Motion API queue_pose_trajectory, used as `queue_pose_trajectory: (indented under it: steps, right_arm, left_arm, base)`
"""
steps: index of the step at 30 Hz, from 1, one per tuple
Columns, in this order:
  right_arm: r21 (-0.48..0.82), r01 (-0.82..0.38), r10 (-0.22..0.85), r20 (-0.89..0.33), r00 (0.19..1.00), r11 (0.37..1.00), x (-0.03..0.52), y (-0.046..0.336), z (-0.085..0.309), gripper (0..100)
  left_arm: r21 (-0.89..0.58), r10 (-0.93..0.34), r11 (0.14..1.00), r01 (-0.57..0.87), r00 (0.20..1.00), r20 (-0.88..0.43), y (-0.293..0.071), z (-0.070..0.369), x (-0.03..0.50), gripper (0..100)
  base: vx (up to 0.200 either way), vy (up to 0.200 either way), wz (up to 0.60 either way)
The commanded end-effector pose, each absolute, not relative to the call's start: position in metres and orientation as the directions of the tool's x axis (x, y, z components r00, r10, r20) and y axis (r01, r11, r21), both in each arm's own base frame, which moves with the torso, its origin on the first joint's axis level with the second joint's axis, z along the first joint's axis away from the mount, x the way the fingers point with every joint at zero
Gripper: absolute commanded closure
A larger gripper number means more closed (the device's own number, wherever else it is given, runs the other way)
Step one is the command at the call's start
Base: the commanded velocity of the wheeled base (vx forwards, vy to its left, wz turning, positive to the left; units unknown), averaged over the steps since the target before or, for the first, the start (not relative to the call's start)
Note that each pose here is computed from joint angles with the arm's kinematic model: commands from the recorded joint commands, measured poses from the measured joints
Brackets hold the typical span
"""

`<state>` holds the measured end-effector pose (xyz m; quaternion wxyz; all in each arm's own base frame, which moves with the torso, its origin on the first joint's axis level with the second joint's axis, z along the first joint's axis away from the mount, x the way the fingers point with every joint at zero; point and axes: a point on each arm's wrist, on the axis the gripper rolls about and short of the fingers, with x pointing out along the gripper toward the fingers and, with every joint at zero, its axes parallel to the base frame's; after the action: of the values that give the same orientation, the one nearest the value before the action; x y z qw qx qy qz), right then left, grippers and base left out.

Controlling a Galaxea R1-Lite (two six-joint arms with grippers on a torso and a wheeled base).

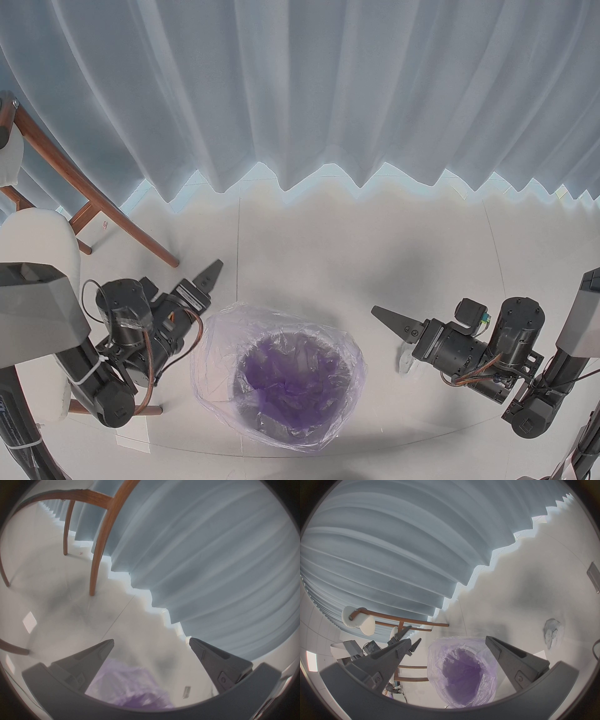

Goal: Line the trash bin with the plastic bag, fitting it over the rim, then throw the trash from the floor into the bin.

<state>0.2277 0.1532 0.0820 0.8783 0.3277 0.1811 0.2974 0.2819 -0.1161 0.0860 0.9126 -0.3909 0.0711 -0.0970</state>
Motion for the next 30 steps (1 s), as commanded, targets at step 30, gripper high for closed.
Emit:
queue_pose_trajectory:
  steps: [30]
  right_arm:
    - [0.682, -0.397, 0.644, -0.143, 0.752, 0.615, 0.223, 0.157, 0.076, 0]
  left_arm:
    - [-0.763, -0.4, 0.619, 0.185, 0.911, -0.104, -0.113, 0.088, 0.25, 0]
  base:
    - [-0.167, 0.0, 0.0]
